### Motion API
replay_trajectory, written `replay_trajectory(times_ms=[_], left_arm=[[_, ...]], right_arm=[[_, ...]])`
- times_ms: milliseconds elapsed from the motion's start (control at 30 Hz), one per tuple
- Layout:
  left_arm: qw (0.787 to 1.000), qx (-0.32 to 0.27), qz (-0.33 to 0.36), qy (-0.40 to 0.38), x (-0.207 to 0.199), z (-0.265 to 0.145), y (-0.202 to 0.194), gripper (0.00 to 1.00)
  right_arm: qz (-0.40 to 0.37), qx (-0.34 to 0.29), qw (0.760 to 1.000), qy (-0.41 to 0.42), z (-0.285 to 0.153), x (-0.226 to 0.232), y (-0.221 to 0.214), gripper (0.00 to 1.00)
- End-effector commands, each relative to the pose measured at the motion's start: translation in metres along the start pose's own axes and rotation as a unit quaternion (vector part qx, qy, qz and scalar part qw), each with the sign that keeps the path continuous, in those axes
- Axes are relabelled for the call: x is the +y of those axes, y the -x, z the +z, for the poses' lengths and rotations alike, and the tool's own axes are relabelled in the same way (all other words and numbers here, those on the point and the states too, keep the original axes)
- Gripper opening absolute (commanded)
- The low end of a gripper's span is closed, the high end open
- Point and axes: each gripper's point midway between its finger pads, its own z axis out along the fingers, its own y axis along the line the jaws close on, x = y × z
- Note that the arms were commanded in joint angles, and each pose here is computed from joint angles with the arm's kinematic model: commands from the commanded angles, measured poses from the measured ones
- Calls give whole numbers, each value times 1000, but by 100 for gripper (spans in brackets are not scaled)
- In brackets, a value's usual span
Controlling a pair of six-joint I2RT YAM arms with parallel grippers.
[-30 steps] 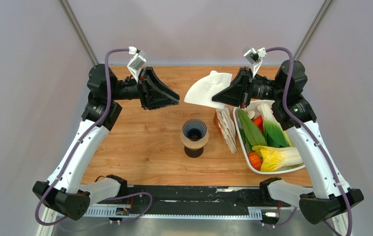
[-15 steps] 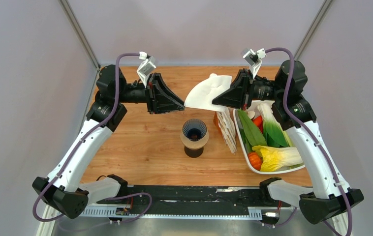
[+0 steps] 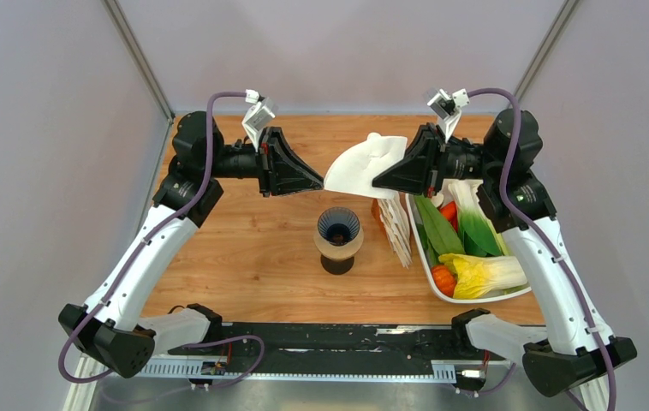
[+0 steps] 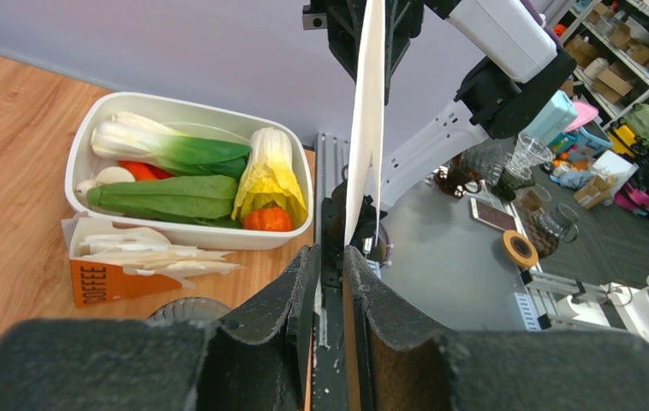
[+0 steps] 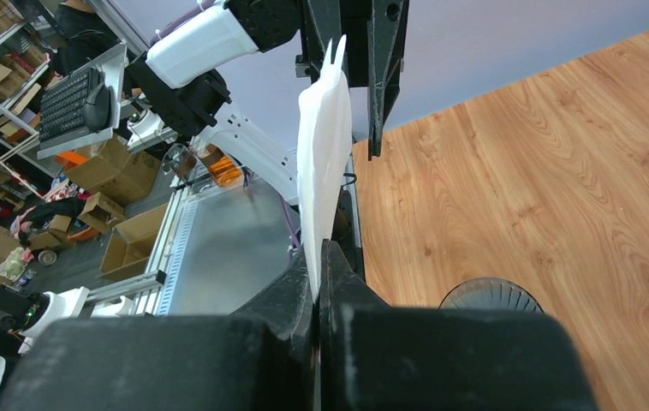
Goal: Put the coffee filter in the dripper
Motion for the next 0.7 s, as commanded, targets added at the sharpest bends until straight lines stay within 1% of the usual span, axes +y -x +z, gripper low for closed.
replay_trajectory(times_ms=[0, 133, 300, 567, 633, 667], left_arm=[[999, -12, 37, -12, -13, -1, 13, 27], [999, -14, 33, -16, -14, 0, 16, 27], [998, -15, 44, -31, -24, 5, 20, 28], [998, -12, 45, -33, -21, 13, 23, 28], [998, -9, 47, -39, -24, 18, 24, 29], [998, -7, 46, -43, -27, 20, 24, 32]], right_arm=[[-18, -1, 1000, 17, -1, 11, 0, 0], [-18, 0, 1000, 16, 1, 9, -1, 0], [-20, 0, 1000, 16, 4, 7, -1, 0], [-21, 9, 999, 31, 12, 9, -8, 0], [-19, 11, 999, 32, 14, 8, -10, 0], [-17, 12, 999, 31, 15, 6, -11, 0]])
